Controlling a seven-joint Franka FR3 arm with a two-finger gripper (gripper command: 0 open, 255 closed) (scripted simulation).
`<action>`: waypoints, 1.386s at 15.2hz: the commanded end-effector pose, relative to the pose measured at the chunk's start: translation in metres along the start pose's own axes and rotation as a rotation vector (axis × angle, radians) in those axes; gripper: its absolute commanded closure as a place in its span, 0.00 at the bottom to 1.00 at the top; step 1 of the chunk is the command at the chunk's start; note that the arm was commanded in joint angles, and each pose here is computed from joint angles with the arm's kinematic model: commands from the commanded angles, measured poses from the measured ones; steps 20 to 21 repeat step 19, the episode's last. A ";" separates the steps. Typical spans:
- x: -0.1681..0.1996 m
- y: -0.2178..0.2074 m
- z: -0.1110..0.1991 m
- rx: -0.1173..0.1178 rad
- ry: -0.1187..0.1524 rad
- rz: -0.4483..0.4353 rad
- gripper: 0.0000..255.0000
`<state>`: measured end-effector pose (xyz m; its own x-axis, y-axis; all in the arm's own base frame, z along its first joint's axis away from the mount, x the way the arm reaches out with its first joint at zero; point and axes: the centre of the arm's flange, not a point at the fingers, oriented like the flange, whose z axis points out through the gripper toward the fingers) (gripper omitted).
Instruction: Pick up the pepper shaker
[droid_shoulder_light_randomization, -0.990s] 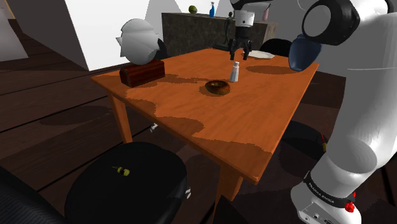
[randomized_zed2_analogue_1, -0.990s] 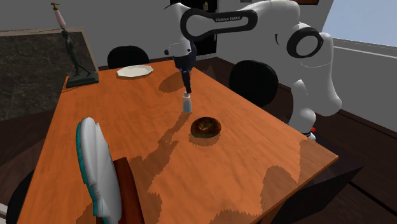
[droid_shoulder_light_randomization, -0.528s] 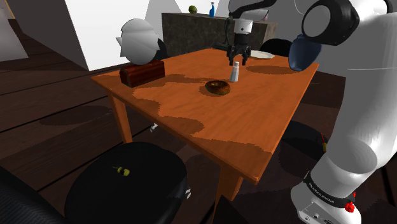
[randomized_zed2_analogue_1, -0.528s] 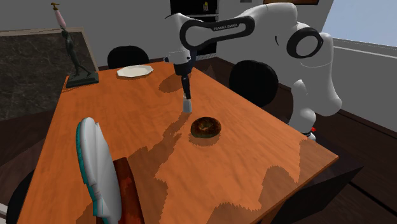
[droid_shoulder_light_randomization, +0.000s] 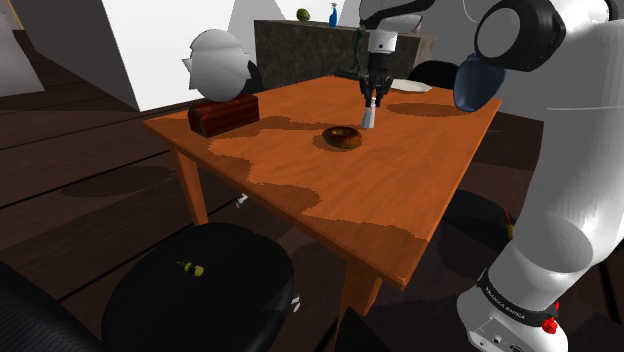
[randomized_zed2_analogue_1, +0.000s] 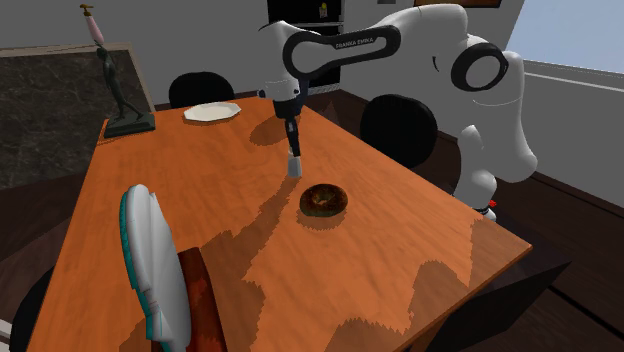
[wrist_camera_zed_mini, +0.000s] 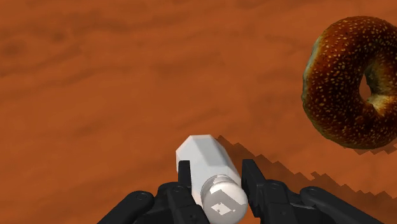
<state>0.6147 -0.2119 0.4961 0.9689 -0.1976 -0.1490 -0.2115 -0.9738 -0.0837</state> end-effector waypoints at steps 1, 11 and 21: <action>0.000 0.000 0.001 0.000 -0.002 0.000 1.00; -0.007 -0.004 -0.046 0.000 -0.001 0.000 1.00; -0.012 -0.006 -0.078 0.000 -0.001 0.000 1.00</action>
